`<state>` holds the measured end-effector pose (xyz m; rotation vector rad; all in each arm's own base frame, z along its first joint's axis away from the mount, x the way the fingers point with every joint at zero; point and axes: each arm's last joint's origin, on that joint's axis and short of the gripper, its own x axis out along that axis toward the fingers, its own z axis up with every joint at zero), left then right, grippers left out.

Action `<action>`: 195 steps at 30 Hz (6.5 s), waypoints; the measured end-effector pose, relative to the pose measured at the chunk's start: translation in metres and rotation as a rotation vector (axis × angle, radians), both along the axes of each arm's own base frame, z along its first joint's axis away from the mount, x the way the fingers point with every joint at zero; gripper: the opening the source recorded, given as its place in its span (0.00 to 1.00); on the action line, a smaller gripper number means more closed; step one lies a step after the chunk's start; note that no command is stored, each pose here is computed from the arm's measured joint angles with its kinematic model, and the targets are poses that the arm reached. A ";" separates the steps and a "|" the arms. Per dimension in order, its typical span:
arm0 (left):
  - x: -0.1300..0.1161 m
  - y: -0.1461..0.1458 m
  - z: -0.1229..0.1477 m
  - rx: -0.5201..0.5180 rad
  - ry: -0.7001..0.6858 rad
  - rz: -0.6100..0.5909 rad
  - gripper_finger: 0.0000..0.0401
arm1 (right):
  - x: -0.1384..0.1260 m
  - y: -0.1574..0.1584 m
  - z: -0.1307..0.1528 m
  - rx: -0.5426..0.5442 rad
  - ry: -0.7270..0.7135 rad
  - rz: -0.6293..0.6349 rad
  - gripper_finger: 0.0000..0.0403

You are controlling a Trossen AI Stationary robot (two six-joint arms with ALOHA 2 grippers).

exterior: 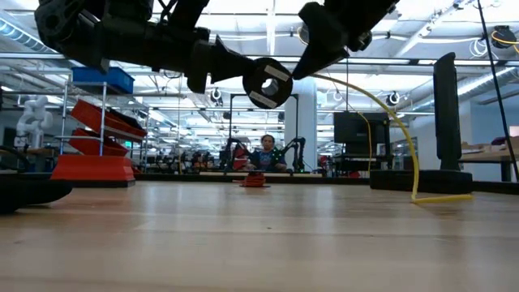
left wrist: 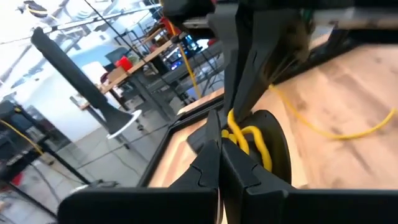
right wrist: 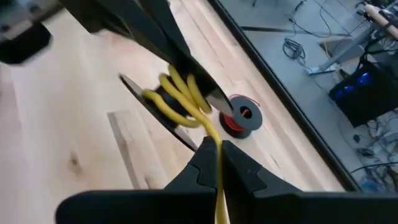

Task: Coil cords
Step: Coil the yellow wire into the spool

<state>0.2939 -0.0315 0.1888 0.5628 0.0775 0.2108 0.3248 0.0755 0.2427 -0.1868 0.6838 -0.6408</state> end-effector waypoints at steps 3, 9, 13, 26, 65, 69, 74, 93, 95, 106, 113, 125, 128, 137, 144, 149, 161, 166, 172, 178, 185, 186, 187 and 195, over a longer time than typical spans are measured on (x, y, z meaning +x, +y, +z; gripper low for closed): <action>0.000 -0.001 0.001 -0.060 -0.026 -0.033 0.00 | -0.001 -0.001 -0.001 -0.025 0.048 0.025 0.00; 0.000 -0.002 0.005 -0.116 -0.072 -0.066 0.00 | 0.001 -0.002 -0.003 -0.028 0.079 0.055 0.00; 0.000 -0.002 0.005 -0.140 -0.083 -0.075 0.00 | 0.000 -0.003 -0.003 -0.024 0.086 0.060 0.02; 0.000 -0.004 0.011 -0.177 -0.135 -0.121 0.00 | -0.006 -0.005 -0.010 -0.008 0.131 0.018 0.11; -0.001 -0.003 0.016 -0.180 -0.196 -0.079 0.00 | -0.056 0.049 -0.056 -0.045 -0.082 -0.090 0.09; -0.001 -0.003 0.016 -0.180 -0.196 -0.079 0.00 | -0.057 0.049 -0.058 -0.037 -0.093 -0.090 0.05; -0.001 -0.003 0.016 -0.180 -0.194 -0.079 0.00 | -0.060 0.052 -0.061 -0.026 -0.102 -0.086 0.03; -0.001 -0.003 0.017 -0.194 -0.204 -0.081 0.00 | -0.074 0.056 -0.074 0.013 -0.134 -0.110 0.06; -0.001 -0.003 0.017 -0.199 -0.205 -0.081 0.00 | -0.074 0.056 -0.074 0.012 -0.134 -0.110 0.06; -0.002 -0.003 0.021 -0.263 -0.259 -0.111 0.00 | -0.060 0.044 -0.082 0.006 -0.185 -0.191 0.01; -0.003 -0.001 0.028 -0.317 -0.338 -0.104 0.00 | -0.025 0.024 -0.088 0.088 -0.244 -0.196 0.00; -0.004 0.005 0.031 -0.317 -0.384 -0.044 0.00 | 0.027 0.000 -0.088 0.156 -0.332 -0.084 0.00; -0.002 0.005 0.029 -0.297 -0.376 -0.034 0.00 | 0.034 -0.005 -0.080 0.143 -0.345 -0.086 0.00; -0.001 0.004 0.025 -0.288 -0.356 -0.030 0.00 | 0.044 -0.011 -0.067 0.116 -0.354 -0.083 0.00; 0.000 0.005 0.022 -0.262 -0.316 -0.018 0.00 | 0.047 -0.015 -0.064 0.138 -0.365 -0.079 0.00; 0.000 0.005 0.021 -0.262 -0.310 -0.013 0.00 | 0.053 -0.016 -0.053 0.143 -0.380 -0.055 0.00; 0.001 0.004 0.019 -0.264 -0.275 -0.019 0.00 | 0.055 -0.014 -0.048 0.141 -0.391 -0.076 0.00; 0.001 0.005 0.017 -0.262 -0.261 -0.018 0.00 | 0.056 -0.013 -0.046 0.147 -0.415 -0.080 0.00; 0.001 0.006 0.013 -0.253 -0.238 0.022 0.00 | 0.058 -0.013 -0.042 0.146 -0.443 -0.077 0.00; 0.002 0.013 0.014 -0.336 -0.260 -0.003 0.00 | 0.057 -0.012 -0.041 0.113 -0.432 -0.074 0.00; 0.003 0.014 0.012 -0.301 -0.227 0.020 0.00 | 0.058 -0.011 -0.039 0.079 -0.432 -0.057 0.00; 0.003 0.014 0.011 -0.298 -0.221 0.029 0.00 | 0.058 -0.011 -0.039 0.079 -0.434 -0.053 0.00; 0.003 0.014 0.011 -0.292 -0.216 0.030 0.00 | 0.058 -0.010 -0.039 0.079 -0.433 -0.051 0.00; 0.003 0.015 0.010 -0.186 -0.184 0.049 0.00 | 0.058 -0.010 -0.039 0.083 -0.430 -0.054 0.00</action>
